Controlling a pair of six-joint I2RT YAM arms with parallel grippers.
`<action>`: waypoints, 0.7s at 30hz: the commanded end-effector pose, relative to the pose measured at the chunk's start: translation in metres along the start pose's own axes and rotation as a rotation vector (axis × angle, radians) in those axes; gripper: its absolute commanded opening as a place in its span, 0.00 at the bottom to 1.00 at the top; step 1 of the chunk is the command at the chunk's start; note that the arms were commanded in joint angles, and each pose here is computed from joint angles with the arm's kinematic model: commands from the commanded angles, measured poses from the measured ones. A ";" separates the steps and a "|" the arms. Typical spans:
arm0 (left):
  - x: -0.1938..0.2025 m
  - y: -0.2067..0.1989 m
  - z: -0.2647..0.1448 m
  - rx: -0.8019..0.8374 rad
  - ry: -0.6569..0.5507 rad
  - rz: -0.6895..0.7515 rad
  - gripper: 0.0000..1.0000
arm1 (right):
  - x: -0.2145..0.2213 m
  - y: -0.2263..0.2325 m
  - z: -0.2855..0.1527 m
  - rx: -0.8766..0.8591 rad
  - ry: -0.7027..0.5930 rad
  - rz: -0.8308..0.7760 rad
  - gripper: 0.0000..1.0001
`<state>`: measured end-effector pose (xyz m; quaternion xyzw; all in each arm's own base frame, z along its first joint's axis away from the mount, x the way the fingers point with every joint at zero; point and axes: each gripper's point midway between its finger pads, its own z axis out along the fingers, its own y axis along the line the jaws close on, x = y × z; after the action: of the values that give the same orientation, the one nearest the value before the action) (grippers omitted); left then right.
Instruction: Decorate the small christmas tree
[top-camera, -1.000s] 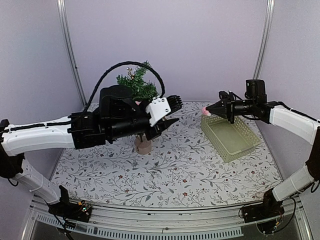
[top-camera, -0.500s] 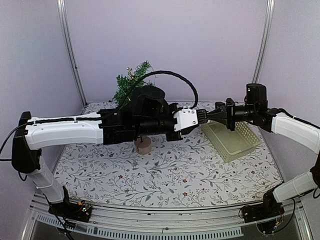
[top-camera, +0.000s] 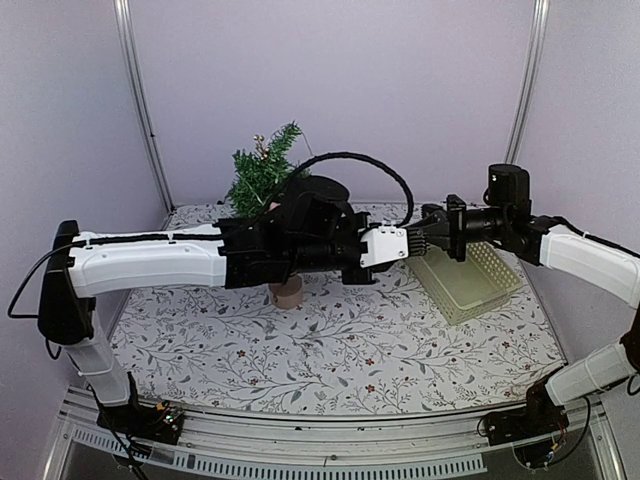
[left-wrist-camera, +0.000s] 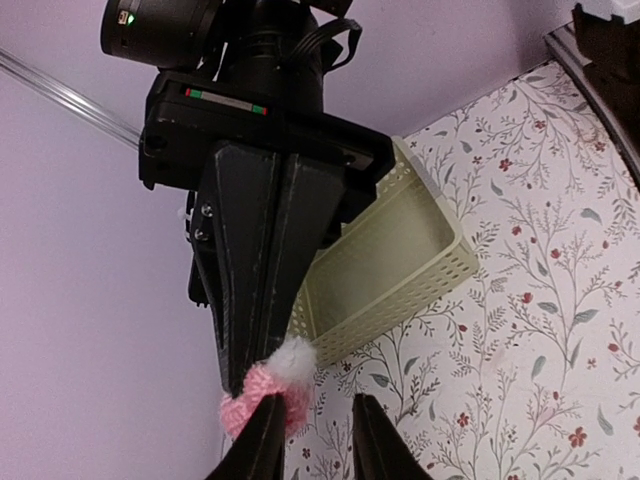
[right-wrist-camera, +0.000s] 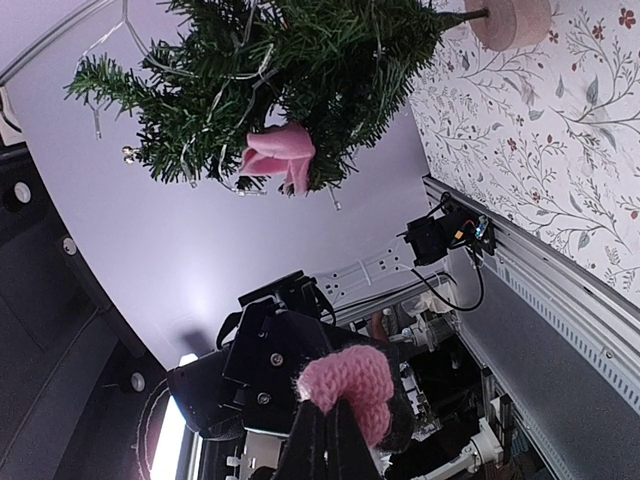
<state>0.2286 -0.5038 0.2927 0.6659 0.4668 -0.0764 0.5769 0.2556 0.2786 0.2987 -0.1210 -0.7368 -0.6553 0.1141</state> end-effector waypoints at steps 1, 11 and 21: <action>-0.001 0.017 0.004 -0.075 0.016 0.013 0.25 | 0.007 0.012 0.005 -0.011 0.046 -0.032 0.00; -0.004 0.039 0.000 -0.179 0.017 0.018 0.23 | 0.006 0.005 0.011 -0.002 0.059 -0.010 0.00; -0.001 0.043 0.003 -0.209 0.035 0.025 0.13 | 0.010 0.006 0.014 -0.009 0.081 -0.012 0.00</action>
<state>0.2502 -0.5001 0.3069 0.6339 0.4725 -0.0209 0.6119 0.2615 0.2850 0.3007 -0.1222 -0.7326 -0.6591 0.1178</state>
